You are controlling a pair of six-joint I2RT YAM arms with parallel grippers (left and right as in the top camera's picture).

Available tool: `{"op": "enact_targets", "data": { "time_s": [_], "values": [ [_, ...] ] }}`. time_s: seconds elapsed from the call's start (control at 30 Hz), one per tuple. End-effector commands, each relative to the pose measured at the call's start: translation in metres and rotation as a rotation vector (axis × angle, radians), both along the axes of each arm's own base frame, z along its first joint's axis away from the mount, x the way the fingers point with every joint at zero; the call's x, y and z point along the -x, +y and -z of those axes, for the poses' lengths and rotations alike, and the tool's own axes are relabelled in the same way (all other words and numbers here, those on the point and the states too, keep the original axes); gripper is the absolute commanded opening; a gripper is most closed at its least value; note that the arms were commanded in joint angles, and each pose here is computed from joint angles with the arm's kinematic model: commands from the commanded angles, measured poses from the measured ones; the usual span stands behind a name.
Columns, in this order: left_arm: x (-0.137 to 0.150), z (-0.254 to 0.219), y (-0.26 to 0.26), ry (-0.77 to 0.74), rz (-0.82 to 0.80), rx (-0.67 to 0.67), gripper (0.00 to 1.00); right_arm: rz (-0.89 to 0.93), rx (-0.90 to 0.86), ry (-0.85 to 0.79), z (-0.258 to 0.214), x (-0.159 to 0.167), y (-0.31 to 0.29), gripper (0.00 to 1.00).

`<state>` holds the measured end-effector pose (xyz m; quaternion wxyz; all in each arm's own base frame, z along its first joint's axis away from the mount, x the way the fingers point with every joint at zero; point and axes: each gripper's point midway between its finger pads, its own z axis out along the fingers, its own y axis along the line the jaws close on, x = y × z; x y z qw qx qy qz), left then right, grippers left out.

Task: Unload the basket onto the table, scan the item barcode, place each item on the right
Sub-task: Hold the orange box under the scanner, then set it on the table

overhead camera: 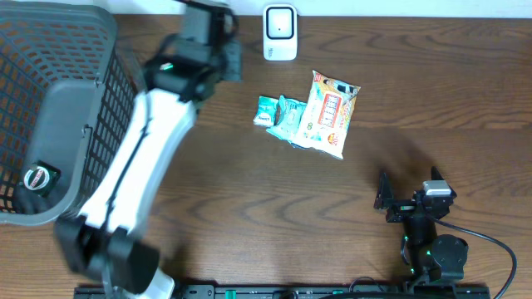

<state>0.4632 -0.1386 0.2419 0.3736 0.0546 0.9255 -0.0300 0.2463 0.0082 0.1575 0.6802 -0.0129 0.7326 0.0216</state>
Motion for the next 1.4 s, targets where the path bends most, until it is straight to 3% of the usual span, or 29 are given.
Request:
{"op": "enact_targets", "data": {
  "time_s": [0.0,0.27,0.57,0.83,1.37],
  "values": [
    [-0.014,0.040,0.003,0.051,0.030,-0.141,0.08,0.004,0.008,-0.002,0.000,0.000,-0.001,0.99],
    [-0.022,0.148,0.011,0.256,-0.007,-0.262,0.07,0.004,0.008,-0.002,0.000,0.000,-0.001,0.99],
    [-0.014,0.208,0.008,0.379,-0.138,-0.183,0.07,0.004,0.008,-0.001,0.000,0.000,-0.001,0.99],
    [0.000,0.218,-0.029,0.471,-0.097,0.025,0.08,0.004,0.008,-0.002,0.000,0.000,-0.001,0.99],
    [0.029,0.226,-0.067,0.517,-0.028,-0.007,0.08,0.004,0.008,-0.002,0.000,0.000,-0.001,0.99]
  ]
}}
